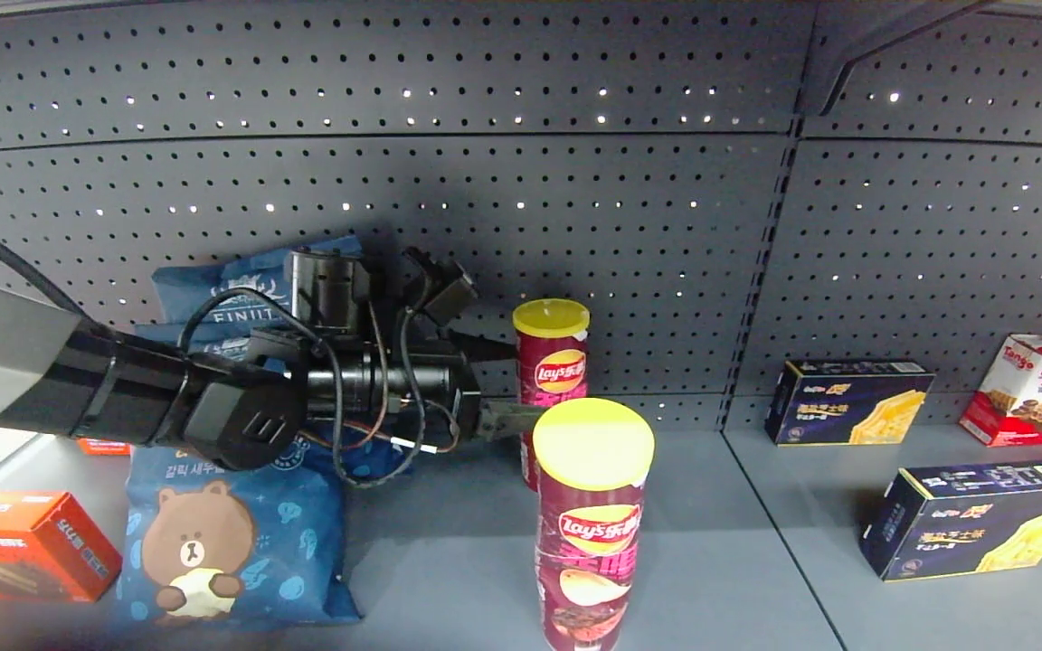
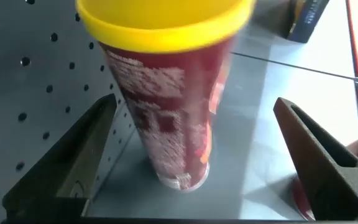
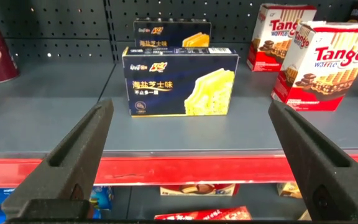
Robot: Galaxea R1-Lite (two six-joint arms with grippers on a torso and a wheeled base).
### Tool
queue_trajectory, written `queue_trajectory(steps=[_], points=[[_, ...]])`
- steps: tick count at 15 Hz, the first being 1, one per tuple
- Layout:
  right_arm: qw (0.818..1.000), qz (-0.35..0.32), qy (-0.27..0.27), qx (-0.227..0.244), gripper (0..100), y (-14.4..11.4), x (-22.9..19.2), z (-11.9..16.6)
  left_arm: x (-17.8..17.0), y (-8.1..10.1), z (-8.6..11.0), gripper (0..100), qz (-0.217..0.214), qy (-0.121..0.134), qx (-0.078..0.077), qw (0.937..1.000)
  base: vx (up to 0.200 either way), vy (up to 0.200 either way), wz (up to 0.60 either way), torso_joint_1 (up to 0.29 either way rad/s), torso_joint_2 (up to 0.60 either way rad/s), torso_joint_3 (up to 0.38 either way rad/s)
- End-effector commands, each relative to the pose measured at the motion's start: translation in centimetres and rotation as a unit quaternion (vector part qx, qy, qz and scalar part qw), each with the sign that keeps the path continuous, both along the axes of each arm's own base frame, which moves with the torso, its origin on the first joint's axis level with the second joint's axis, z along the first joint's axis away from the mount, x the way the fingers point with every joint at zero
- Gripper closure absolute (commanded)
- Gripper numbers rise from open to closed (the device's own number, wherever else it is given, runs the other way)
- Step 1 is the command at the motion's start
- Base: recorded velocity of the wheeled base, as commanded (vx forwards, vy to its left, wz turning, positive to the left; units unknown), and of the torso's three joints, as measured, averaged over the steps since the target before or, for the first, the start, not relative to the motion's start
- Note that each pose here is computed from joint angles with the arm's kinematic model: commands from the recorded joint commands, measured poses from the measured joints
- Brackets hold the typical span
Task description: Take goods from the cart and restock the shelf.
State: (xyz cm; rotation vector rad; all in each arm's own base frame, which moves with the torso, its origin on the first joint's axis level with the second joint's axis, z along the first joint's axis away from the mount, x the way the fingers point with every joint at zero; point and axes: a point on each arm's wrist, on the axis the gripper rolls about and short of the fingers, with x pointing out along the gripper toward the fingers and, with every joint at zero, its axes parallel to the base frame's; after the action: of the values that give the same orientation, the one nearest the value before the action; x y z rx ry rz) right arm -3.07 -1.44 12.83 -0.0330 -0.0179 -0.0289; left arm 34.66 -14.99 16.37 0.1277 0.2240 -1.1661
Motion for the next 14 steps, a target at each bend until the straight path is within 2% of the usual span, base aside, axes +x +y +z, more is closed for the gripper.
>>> queue_trajectory(steps=[1,5,7,9,12,14], points=[[1.000,0.000,-0.001,0.000,0,0.0,0.0,0.1,-1.3,1.4,1.5,0,0.019,-0.014,-0.002,0.9997,0.000,0.000,0.00,0.000,0.00,0.000],[1.000,0.000,-0.001,0.000,0,0.0,0.0,0.1,-4.2,3.0,2.3,0,0.092,-0.019,0.020,0.9954,0.000,0.000,0.00,0.000,0.00,0.000],[1.000,0.000,-0.001,0.000,0,0.0,0.0,0.1,-5.0,3.4,2.8,0,0.109,-0.024,0.023,0.9935,0.000,0.000,0.00,0.000,0.00,0.000],[1.000,-0.001,0.000,0.000,0,0.0,0.0,0.1,-5.9,3.7,3.4,0,0.136,-0.021,0.036,0.9898,0.000,0.000,0.00,0.000,0.00,0.000],[1.000,-0.002,0.000,0.000,0,0.0,-0.1,0.1,-6.9,3.0,3.9,0,0.157,-0.027,0.051,0.9860,0.000,0.000,0.00,0.000,0.00,0.000],[1.000,-0.003,0.002,-0.001,0,0.0,0.0,0.1,-7.4,2.3,3.9,0,0.150,-0.027,0.054,0.9869,0.000,0.000,0.00,0.000,0.00,0.000]])
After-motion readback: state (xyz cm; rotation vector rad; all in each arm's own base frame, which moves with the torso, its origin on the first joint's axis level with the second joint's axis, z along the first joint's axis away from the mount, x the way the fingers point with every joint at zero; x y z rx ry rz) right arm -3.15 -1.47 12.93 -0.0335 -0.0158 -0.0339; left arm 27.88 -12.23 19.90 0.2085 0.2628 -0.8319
